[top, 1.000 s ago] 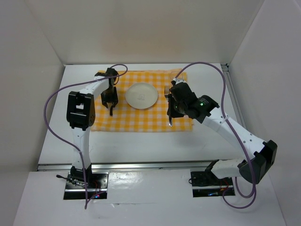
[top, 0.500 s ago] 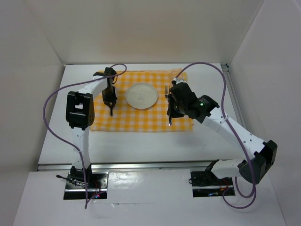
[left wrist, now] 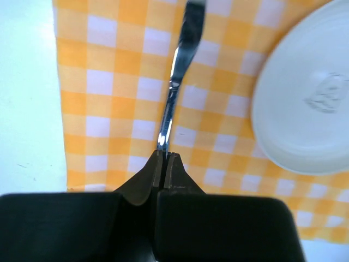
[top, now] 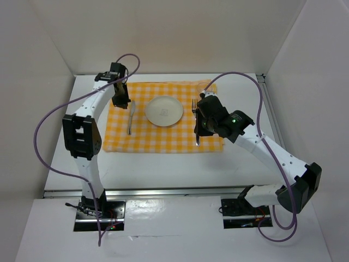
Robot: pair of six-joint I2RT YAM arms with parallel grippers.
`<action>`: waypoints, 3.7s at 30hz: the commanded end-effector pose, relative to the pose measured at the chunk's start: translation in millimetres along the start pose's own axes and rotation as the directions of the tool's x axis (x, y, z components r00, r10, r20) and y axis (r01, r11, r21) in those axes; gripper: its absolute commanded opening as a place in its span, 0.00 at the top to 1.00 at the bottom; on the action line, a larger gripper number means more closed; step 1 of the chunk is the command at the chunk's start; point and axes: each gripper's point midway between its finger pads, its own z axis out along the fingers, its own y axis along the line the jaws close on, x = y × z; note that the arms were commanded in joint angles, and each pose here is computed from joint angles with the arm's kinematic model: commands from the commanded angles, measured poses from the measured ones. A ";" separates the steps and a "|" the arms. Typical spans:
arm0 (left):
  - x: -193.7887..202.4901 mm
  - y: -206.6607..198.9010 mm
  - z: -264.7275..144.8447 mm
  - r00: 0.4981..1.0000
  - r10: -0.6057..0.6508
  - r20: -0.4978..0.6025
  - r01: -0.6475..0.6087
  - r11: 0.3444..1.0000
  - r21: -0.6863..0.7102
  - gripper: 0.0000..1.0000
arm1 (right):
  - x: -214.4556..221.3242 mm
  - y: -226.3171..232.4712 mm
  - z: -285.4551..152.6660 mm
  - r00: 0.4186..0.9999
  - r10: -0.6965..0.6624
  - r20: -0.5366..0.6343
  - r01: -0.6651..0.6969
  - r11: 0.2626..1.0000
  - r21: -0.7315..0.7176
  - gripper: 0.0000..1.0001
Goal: Set the dinner table for one person
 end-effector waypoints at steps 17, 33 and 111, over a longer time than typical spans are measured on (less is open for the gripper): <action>18.2 6.6 75.4 0.992 0.080 -0.093 -0.089 0.991 -0.102 0.36 | -25.4 3.2 -14.5 0.997 0.029 0.068 -0.029 1.000 -0.008 0.99; 48.8 8.9 115.8 0.980 0.065 -0.187 -0.087 0.990 -0.112 0.75 | -26.9 -2.1 -16.4 0.997 0.027 0.075 -0.029 0.999 0.020 0.99; -21.7 -173.9 -199.5 0.962 -0.155 0.225 -0.013 0.796 0.605 0.68 | -75.0 14.3 -67.2 0.968 0.088 0.234 -0.070 0.994 -0.084 0.98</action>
